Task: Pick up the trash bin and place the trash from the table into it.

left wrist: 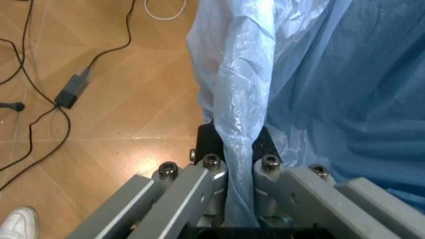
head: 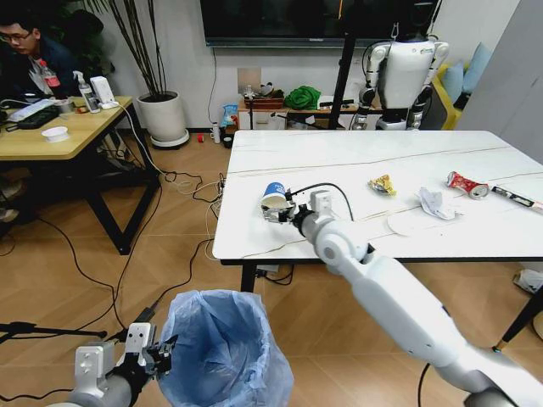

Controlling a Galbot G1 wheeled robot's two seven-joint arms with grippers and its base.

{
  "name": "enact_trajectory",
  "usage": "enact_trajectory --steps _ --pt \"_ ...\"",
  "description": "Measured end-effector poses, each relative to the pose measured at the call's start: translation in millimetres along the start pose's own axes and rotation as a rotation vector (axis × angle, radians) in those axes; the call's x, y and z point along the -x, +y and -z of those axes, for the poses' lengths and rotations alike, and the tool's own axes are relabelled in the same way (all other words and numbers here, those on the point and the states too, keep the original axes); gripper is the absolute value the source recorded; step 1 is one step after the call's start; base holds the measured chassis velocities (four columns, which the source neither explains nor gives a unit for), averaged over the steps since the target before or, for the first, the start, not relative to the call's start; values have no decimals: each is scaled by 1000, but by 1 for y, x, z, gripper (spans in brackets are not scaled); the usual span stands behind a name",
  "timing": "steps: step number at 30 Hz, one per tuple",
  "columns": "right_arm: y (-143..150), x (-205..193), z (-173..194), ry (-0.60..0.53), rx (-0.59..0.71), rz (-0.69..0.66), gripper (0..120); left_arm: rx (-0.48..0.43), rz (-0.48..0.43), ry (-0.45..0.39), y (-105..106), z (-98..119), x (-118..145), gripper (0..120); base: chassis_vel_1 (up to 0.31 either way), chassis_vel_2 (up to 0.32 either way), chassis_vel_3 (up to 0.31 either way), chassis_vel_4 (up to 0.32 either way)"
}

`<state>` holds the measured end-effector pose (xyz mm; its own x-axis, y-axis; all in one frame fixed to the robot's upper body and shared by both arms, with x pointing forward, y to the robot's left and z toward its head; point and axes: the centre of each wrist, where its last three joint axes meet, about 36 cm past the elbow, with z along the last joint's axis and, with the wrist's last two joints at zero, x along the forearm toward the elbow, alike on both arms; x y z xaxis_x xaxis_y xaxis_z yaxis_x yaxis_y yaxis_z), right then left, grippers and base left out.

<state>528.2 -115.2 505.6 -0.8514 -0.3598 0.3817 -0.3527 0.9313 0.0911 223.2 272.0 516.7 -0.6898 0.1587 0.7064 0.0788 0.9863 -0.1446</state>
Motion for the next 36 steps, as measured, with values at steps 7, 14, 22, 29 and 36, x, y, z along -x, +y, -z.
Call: enact_trajectory --steps 7,14,22,29,36 --pt "0 6 1 3 -1 -31 82 -7 1 3 0 -1 0 0 0 0 0 0" --pt "-12 8 3 3 -9 -54 59 -12 0 5 0 -2 -1 0 0 0 0 0" --pt "-16 9 4 0 -5 -61 27 -8 2 3 1 -2 -1 0 0 0 0 0" --pt "-18 2 6 -21 -1 -61 5 -8 2 2 1 -2 -1 0 0 0 0 0" --pt "-37 -33 23 -100 5 -25 0 1 6 -15 1 4 0 0 0 0 0 0"
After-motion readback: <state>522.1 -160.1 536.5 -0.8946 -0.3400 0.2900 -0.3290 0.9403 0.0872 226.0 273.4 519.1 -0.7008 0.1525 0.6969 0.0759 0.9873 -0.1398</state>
